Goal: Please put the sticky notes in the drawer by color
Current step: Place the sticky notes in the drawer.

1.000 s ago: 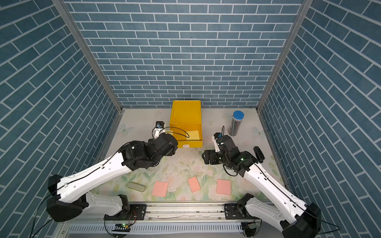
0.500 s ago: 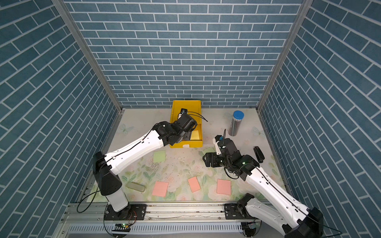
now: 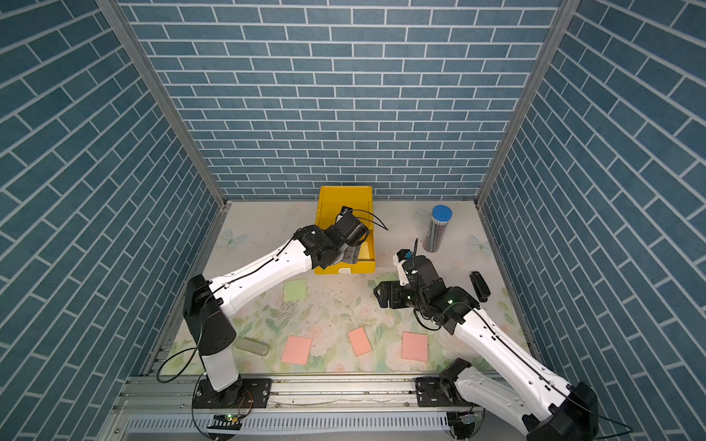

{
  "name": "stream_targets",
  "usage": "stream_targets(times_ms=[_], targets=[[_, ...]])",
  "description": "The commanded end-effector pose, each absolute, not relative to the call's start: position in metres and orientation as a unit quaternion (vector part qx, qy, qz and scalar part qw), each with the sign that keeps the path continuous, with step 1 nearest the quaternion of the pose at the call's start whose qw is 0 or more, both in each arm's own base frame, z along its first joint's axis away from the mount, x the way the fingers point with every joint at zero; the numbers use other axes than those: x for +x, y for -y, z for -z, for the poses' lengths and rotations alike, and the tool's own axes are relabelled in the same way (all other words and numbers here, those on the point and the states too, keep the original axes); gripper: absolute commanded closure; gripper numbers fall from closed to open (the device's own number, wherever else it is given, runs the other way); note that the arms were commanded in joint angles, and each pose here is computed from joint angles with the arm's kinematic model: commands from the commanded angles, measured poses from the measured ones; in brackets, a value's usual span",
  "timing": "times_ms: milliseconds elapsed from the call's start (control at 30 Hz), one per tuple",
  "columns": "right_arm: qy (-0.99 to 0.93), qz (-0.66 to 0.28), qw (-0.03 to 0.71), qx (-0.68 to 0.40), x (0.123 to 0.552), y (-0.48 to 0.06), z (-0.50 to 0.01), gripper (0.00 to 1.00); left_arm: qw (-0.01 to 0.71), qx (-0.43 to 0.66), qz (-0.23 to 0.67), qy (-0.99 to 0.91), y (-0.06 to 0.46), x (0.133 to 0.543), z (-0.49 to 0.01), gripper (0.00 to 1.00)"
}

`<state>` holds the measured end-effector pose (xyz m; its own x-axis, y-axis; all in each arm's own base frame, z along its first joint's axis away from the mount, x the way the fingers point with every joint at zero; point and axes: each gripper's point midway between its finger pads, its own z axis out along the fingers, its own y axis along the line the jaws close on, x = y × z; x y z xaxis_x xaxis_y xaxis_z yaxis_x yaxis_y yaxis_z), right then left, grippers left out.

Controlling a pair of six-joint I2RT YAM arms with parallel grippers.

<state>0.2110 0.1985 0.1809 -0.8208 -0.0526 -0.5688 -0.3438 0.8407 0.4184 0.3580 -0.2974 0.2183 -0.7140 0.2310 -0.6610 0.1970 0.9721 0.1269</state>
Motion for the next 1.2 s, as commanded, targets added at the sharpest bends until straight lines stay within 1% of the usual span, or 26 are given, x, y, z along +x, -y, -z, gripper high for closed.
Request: stream_targets(times_ms=[0, 133, 300, 467, 567, 700, 733, 800, 900, 967, 1067, 1167], targets=[[-0.915, -0.271, 0.28, -0.105, 0.214, -0.203, -0.181, 0.13, 0.361, 0.116, -0.028, -0.925, 0.295, 0.361, -0.215, 0.18], [-0.914, -0.273, 0.28, -0.107, 0.214, -0.205, -0.182, 0.13, 0.357, 0.12, -0.027, -0.926, 0.295, 0.362, -0.212, 0.15], [-0.914, -0.272, 0.282, -0.106, 0.215, -0.204, -0.183, 0.13, 0.36, 0.118, -0.015, -0.926, 0.297, 0.363, -0.215, 0.05], [-0.908, -0.279, 0.291, -0.111, 0.215, -0.206, -0.189, 0.13, 0.369, 0.116, 0.002, -0.922, 0.299, 0.364, -0.226, 0.03], [-0.888, -0.323, 0.298, -0.135, 0.21, -0.22, -0.204, 0.15, 0.388, 0.116, 0.037, -0.913, 0.306, 0.365, -0.248, 0.03], [-0.832, -0.429, 0.306, -0.176, 0.196, -0.252, -0.24, 0.23, 0.433, 0.1, 0.128, -0.887, 0.308, 0.368, -0.304, 0.01], [-0.821, -0.444, 0.308, -0.184, 0.193, -0.258, -0.247, 0.23, 0.437, 0.096, 0.148, -0.882, 0.305, 0.371, -0.314, 0.0], [-0.806, -0.459, 0.314, -0.2, 0.19, -0.272, -0.258, 0.24, 0.447, 0.079, 0.178, -0.873, 0.29, 0.383, -0.334, 0.0], [-0.804, -0.457, 0.312, -0.217, 0.189, -0.29, -0.261, 0.24, 0.469, 0.055, 0.169, -0.865, 0.262, 0.404, -0.353, 0.0], [-0.808, -0.453, 0.302, -0.225, 0.193, -0.301, -0.253, 0.24, 0.464, 0.039, 0.17, -0.869, 0.243, 0.424, -0.346, 0.0], [-0.816, -0.436, 0.298, -0.235, 0.202, -0.313, -0.241, 0.27, 0.457, 0.034, 0.201, -0.866, 0.231, 0.452, -0.326, 0.05], [-0.821, -0.42, 0.298, -0.245, 0.213, -0.322, -0.235, 0.28, 0.462, 0.037, 0.182, -0.867, 0.229, 0.464, -0.309, 0.08]])
